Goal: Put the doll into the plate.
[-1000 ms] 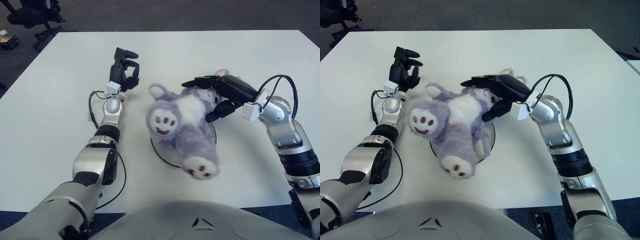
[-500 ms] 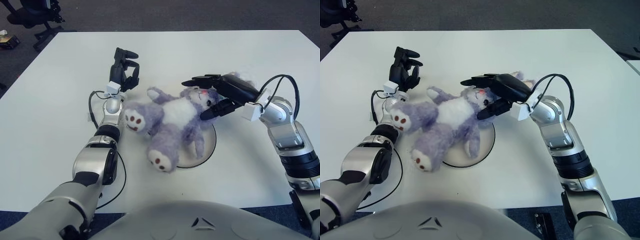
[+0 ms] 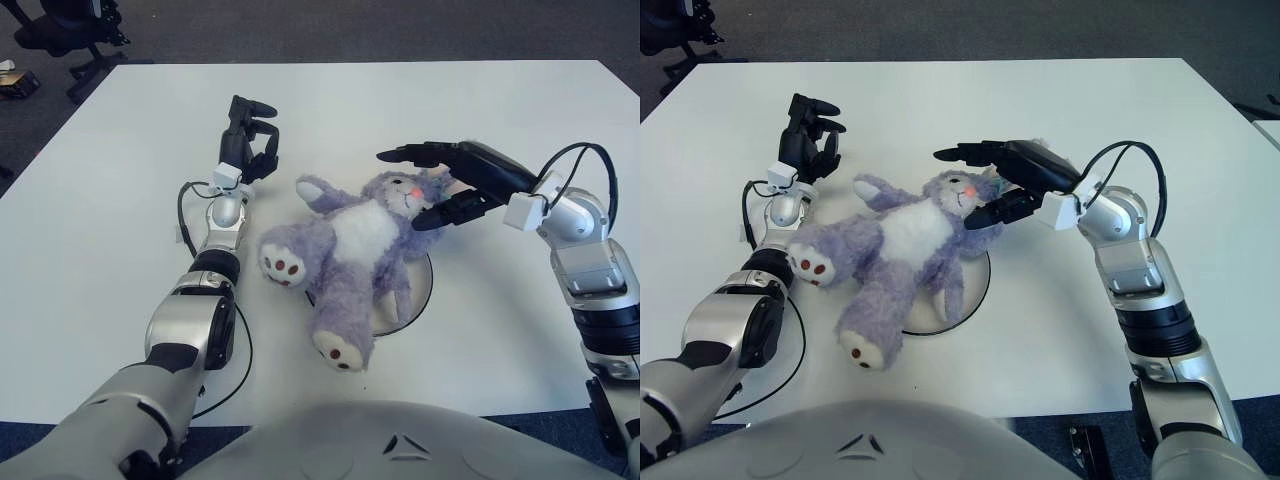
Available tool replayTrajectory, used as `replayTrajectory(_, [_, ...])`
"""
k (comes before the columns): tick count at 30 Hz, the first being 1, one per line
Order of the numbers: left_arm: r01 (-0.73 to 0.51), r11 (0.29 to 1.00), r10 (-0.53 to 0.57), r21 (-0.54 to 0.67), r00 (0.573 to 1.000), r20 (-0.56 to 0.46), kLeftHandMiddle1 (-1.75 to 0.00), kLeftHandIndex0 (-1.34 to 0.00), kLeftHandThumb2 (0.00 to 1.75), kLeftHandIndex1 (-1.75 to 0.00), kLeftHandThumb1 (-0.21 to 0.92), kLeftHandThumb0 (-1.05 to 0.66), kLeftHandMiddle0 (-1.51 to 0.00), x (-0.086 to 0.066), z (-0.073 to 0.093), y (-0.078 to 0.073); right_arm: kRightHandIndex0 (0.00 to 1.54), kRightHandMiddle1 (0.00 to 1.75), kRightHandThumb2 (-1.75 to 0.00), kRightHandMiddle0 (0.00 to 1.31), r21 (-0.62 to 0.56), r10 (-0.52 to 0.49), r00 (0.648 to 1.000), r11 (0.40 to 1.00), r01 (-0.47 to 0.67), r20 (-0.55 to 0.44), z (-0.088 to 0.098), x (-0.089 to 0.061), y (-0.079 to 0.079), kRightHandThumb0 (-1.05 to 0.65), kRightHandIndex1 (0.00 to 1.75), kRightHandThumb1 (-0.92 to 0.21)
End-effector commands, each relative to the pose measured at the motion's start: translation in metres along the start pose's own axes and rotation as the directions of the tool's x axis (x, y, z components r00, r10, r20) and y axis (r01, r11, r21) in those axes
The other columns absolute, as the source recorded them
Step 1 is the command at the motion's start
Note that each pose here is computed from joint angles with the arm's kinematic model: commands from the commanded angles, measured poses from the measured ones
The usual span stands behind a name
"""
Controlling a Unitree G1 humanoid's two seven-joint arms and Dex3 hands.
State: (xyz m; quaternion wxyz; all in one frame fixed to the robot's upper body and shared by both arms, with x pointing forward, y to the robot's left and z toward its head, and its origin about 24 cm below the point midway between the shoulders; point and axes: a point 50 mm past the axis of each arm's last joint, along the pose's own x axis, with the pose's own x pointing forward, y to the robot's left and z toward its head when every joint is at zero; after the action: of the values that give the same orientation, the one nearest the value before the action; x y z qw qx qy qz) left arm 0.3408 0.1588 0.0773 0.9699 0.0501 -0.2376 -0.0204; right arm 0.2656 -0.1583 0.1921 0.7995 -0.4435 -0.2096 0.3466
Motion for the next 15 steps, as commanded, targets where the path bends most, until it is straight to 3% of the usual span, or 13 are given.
replayTrajectory(1, [0.012,1.0,-0.015,-0.015,0.977,-0.212,-1.7,-0.16,0.51,-1.68,0.92,0.0,-0.16,-0.054,-0.038,-0.009,0.36,0.02,-0.08,0.47,-0.003,0.001,1.0,1.0,-0.001,0.005,0.007,-0.002,-0.01,-0.05,0.0,-0.91])
replayTrajectory(10, [0.013,1.0,-0.016,-0.016,0.977,-0.212,-1.7,-0.17,0.51,-1.68,0.92,0.0,-0.17,-0.054,-0.038,-0.009,0.38,0.01,-0.04,0.48,0.076,0.008,0.998,0.997,-0.003,-0.065,0.005,-0.003,-0.025,-0.15,0.01,-0.89])
replayTrajectory(15, [0.013,1.0,-0.016,-0.016,0.977,-0.212,-1.7,-0.17,0.5,-1.67,0.92,0.0,-0.17,-0.054,-0.038,-0.008,0.4,0.02,-0.03,0.49,0.156,-0.053,0.99,0.985,0.073,-0.13,-0.006,-0.004,-0.037,-0.24,0.01,-0.88])
